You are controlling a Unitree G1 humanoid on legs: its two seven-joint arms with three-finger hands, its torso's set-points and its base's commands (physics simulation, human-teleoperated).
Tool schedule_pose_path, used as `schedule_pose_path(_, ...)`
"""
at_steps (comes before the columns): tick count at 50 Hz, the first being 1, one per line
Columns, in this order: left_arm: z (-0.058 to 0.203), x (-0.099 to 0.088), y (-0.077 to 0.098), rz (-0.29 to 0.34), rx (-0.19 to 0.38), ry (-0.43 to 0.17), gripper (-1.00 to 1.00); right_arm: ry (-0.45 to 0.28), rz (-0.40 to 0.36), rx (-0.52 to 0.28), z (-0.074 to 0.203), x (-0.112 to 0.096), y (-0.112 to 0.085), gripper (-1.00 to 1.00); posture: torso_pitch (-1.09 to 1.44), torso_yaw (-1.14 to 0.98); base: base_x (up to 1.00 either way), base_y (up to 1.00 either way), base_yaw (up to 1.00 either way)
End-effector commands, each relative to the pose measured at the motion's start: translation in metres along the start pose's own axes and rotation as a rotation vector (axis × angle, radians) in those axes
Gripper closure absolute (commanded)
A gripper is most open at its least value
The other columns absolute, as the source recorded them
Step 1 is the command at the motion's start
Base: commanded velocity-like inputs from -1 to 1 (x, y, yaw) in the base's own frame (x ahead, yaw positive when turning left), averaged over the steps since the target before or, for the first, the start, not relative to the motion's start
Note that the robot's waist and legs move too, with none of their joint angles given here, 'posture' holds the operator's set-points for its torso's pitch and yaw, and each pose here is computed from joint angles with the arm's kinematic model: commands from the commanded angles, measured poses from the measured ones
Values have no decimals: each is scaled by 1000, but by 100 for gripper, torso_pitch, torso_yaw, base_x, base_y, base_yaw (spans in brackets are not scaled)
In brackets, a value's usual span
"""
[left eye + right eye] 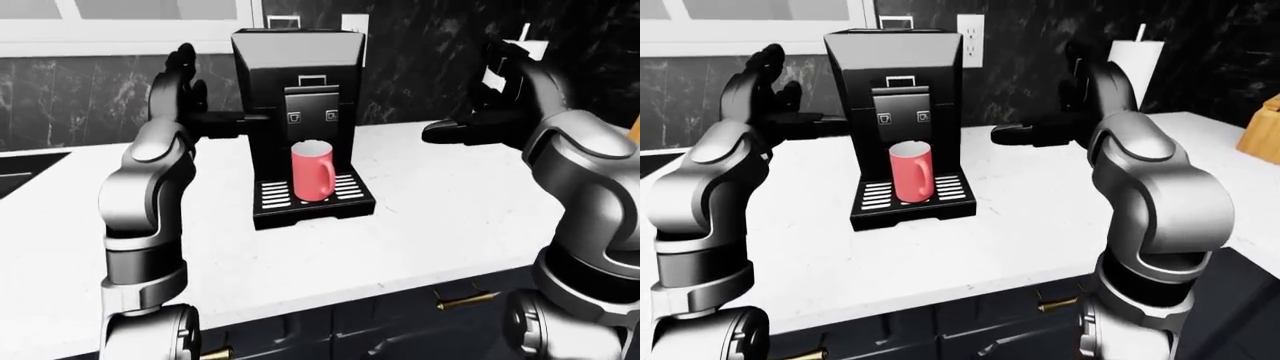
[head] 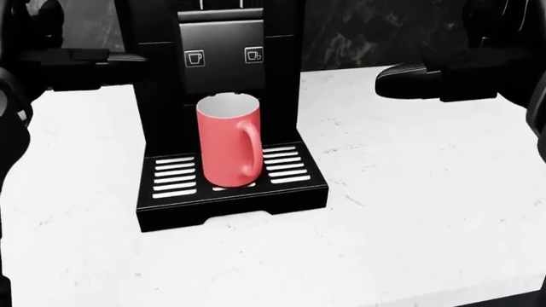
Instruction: Press the button on the coffee machine to serve coffee.
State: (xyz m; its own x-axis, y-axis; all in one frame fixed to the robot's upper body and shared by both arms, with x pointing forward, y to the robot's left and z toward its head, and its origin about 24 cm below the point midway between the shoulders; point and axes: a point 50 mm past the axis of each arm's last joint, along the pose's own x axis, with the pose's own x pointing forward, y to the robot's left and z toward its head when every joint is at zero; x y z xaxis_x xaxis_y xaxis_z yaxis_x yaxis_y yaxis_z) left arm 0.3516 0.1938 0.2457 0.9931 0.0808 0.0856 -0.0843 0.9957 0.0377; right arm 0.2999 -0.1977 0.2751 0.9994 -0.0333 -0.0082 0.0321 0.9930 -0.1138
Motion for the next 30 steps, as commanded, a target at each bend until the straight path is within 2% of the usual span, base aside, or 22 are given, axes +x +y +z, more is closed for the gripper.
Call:
schedule_pose_path(1, 20, -2, -1, -5, 1, -90, -100, -78, -11, -5, 16, -4, -1, -100, -40, 0, 0, 0, 0)
schedule_pose_path(5, 21, -4, -2, -10, 5, -92, -100, -77, -11, -4, 15, -3, -1, -100, -40, 0, 0, 0, 0)
schedule_pose_path(16, 26, -18, -7, -75, -21, -89, -100, -75, -8, -1, 11, -2, 0, -100, -40, 0, 0, 0, 0)
schedule_pose_path(18, 29, -25, -9, -110, -35, -89, -100, -75, -7, -1, 11, -2, 1, -100, -40, 0, 0, 0, 0)
schedule_pose_path(21, 31, -31, -9, -123, -36, -91, -100, -74, -7, 0, 10, -2, 1, -100, -40, 0, 0, 0, 0)
schedule_pose_path(30, 35, -52, -14, -253, -41, -102, -100, -75, -8, 3, 11, -3, 1, -100, -40, 0, 0, 0, 0)
